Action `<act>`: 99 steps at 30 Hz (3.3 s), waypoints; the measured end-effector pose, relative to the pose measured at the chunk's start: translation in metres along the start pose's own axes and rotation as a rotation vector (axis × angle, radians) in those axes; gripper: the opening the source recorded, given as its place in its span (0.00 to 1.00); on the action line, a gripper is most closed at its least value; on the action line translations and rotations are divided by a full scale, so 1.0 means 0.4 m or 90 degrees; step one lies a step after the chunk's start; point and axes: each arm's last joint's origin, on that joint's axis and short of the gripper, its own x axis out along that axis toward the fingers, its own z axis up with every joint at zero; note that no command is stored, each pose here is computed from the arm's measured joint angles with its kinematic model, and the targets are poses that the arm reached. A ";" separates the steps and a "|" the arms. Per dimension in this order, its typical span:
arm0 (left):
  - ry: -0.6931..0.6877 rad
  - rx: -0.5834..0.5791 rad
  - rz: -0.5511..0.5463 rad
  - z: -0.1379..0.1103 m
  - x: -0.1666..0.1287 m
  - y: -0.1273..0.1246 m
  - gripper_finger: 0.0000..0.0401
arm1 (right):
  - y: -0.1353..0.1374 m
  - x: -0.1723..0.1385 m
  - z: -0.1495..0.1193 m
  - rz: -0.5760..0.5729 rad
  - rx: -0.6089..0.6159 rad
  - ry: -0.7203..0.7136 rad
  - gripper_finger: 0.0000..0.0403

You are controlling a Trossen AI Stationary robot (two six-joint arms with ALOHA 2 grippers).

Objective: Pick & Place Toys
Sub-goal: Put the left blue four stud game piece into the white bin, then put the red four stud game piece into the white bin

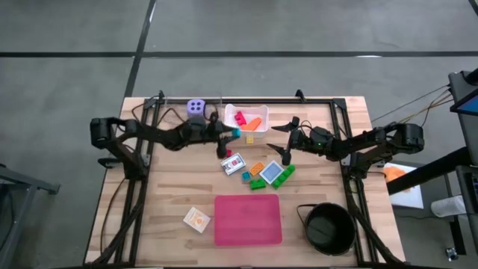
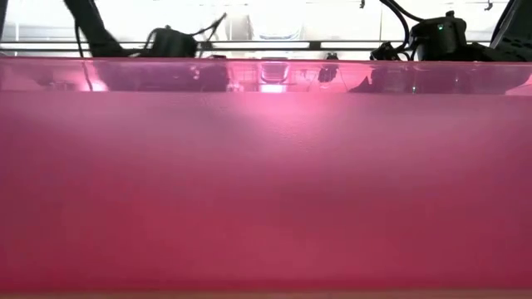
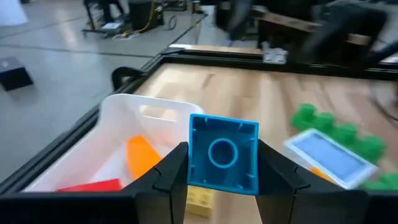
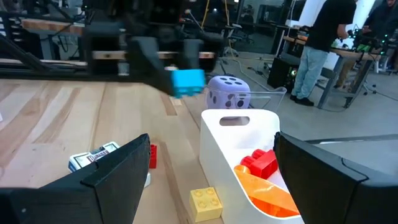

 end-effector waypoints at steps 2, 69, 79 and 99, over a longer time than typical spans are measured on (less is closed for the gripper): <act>0.022 -0.007 0.015 0.012 0.021 0.024 0.33 | 0.000 0.000 0.000 0.000 0.000 0.000 0.84; 0.285 0.102 -0.043 -0.046 -0.052 -0.061 0.88 | -0.001 0.000 0.000 -0.001 -0.001 0.000 0.84; 0.333 0.132 -0.014 -0.064 -0.057 -0.057 0.88 | -0.001 0.000 0.000 -0.001 -0.001 0.000 0.84; 0.407 0.178 -0.048 -0.121 0.032 -0.055 0.88 | -0.001 0.001 0.000 -0.001 -0.001 0.002 0.84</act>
